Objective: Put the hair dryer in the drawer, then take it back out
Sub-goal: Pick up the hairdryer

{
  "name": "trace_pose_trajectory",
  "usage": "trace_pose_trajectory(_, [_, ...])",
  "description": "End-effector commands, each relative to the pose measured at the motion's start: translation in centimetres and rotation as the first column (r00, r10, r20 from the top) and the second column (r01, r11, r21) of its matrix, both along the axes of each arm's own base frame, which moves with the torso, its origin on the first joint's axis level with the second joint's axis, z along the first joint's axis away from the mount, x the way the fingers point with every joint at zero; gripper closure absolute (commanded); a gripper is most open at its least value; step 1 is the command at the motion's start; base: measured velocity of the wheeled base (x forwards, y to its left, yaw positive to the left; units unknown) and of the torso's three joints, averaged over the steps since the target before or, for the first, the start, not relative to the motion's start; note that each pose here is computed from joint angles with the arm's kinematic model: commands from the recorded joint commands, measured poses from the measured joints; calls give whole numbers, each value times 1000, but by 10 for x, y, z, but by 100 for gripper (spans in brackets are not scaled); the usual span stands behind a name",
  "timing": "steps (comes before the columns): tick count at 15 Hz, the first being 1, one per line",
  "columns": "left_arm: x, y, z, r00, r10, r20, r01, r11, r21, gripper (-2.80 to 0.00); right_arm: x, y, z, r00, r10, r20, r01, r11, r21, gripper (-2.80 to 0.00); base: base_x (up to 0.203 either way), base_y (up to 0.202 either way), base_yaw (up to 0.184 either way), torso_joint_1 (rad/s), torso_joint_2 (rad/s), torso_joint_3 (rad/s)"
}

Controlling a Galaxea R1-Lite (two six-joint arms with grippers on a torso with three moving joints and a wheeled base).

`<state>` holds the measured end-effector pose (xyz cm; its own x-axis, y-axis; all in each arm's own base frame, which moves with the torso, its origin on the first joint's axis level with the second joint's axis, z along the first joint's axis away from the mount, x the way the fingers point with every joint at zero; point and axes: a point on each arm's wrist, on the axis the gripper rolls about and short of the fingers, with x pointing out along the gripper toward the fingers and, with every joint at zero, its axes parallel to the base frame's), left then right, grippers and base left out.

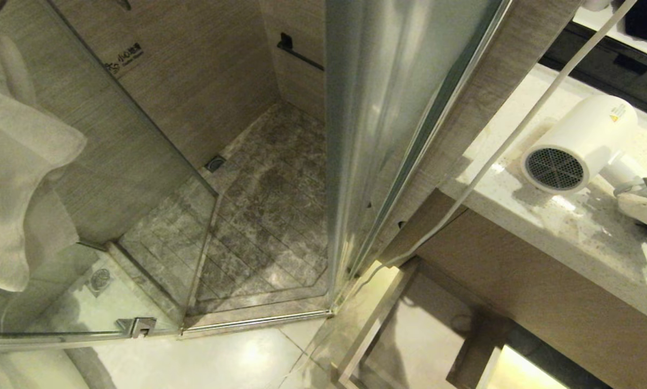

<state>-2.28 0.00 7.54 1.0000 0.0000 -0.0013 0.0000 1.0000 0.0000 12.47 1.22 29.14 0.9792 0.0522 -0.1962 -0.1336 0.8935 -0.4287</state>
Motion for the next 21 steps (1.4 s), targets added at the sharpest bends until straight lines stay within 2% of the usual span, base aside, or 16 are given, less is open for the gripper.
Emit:
trace_pose_trajectory(1, [0,0,0,1000,0,0,0,1000,0,0,30,5,-7,998,17,-56,-17,1000,-7,-280,0,0,0,0,0,0])
trace_pose_trajectory(5, [0,0,0,1000,0,0,0,1000,0,0,46,8,-7,997,31,-72,-32,999,-10,-280,0,0,0,0,0,0])
trace_pose_trajectory(13, [0,0,0,1000,0,0,0,1000,0,0,47,7,-8,996,28,-84,-30,999,-20,-280,0,0,0,0,0,0])
trace_pose_trajectory(14, [0,0,0,1000,0,0,0,1000,0,0,47,7,-8,996,27,-84,-29,999,-20,0,0,0,0,0,0,0])
trace_pose_trajectory(21, [0,0,0,1000,0,1,0,1000,0,0,46,5,-10,996,11,-88,-13,1000,-24,0,0,0,0,0,0,0])
